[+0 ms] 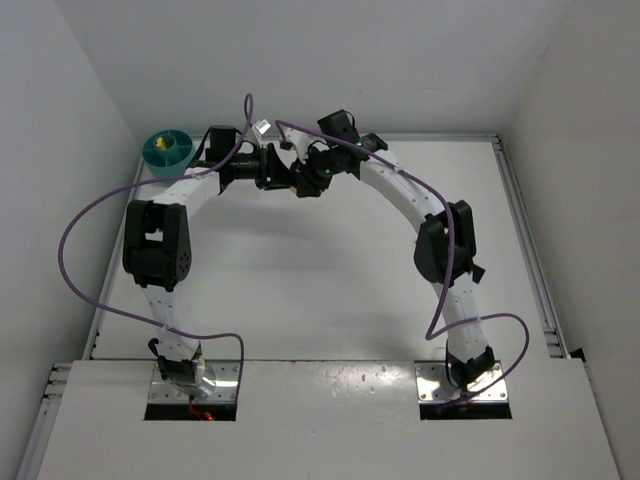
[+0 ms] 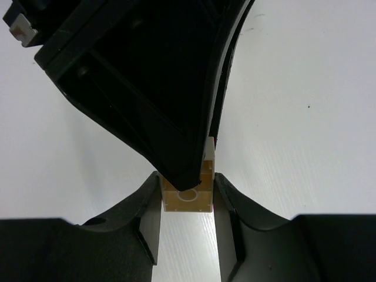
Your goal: Sort the legos into containers by color
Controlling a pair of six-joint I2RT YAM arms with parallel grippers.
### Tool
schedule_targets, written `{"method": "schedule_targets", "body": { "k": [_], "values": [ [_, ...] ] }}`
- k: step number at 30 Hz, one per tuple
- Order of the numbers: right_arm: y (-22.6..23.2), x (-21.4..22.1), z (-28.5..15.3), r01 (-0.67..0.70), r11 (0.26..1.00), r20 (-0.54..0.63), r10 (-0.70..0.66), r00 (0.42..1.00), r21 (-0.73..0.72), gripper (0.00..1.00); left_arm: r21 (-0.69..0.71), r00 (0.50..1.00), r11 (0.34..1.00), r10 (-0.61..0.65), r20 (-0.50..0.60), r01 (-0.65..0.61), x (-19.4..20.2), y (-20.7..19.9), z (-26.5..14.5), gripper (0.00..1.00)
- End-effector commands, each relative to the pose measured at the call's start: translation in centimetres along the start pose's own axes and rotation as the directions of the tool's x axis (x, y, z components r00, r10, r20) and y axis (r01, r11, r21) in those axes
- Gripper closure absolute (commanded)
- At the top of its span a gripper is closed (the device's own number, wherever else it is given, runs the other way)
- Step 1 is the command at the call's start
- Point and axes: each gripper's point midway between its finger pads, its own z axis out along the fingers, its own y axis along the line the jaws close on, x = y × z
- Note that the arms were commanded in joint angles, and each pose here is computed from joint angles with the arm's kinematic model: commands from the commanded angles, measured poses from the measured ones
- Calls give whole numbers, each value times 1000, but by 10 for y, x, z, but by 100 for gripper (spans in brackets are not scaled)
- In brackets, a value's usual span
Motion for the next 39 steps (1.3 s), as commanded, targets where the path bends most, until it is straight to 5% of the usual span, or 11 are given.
{"method": "schedule_targets", "body": {
  "k": [1, 5, 7, 8, 11, 18, 23, 39],
  "values": [
    [-7, -40, -11, 44, 998, 99, -48, 994, 44, 80, 14, 998, 998, 62, 22, -62, -11, -8, 2, 74],
    [-14, -39, -11, 35, 996, 91, -42, 995, 80, 74, -54, 995, 997, 64, 72, -61, -20, 0, -9, 81],
    [-14, -38, -14, 23, 995, 85, -31, 996, 93, 57, -105, 992, 993, 63, 111, -51, -31, 12, -24, 84],
    [-15, -37, -18, 21, 994, 77, -29, 997, 106, 40, -122, 990, 991, 74, 122, -59, -34, 14, -30, 84],
    [-25, -31, -35, -34, 986, 78, 22, 997, 163, 26, -222, 980, 973, 107, 166, -69, -50, 31, -56, 86],
    [-24, 19, -54, -96, 970, -15, 102, 995, 224, 24, -524, 933, 850, 230, 275, -56, -104, 85, -151, 87],
    [-23, 41, -58, -114, 968, -53, 129, 990, 222, 24, -712, 886, 702, 333, 323, -4, -140, 125, -219, 91],
    [-28, 66, -63, -120, 964, -101, 147, 984, 239, 24, -906, 834, 399, 444, 328, 143, -186, 188, -313, 94]
  ]
}}
